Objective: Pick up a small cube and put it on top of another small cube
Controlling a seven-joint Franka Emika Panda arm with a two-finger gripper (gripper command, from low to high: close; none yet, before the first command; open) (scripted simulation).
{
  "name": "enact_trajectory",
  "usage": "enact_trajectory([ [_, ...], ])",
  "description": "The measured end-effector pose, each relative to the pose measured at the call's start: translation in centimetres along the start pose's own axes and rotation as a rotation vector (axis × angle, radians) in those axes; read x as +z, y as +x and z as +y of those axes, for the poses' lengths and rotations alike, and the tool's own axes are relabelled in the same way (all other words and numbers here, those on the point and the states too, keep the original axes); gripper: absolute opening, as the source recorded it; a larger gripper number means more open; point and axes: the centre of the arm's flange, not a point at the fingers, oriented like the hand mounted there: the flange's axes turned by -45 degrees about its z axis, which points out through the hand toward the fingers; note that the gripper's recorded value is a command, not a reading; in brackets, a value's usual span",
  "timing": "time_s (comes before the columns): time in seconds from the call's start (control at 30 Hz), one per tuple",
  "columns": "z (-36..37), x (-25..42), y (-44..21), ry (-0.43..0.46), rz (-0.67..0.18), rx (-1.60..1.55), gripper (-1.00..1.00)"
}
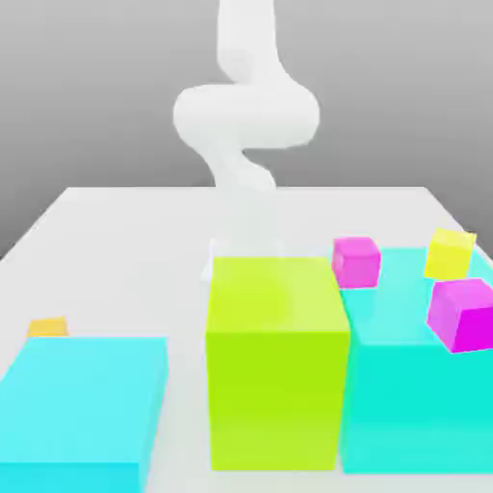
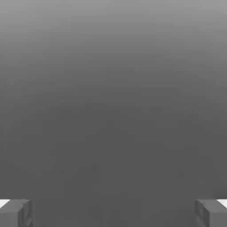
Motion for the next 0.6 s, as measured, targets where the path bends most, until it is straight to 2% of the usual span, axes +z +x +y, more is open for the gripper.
enact_trajectory([
  [0.3, 8.0, 10.7, -2.3, -0.186, -0.112, 0.529, 0.0],
  [0.6, 17.3, 18.9, -8.0, -0.384, -0.169, 1.061, 0.0],
])
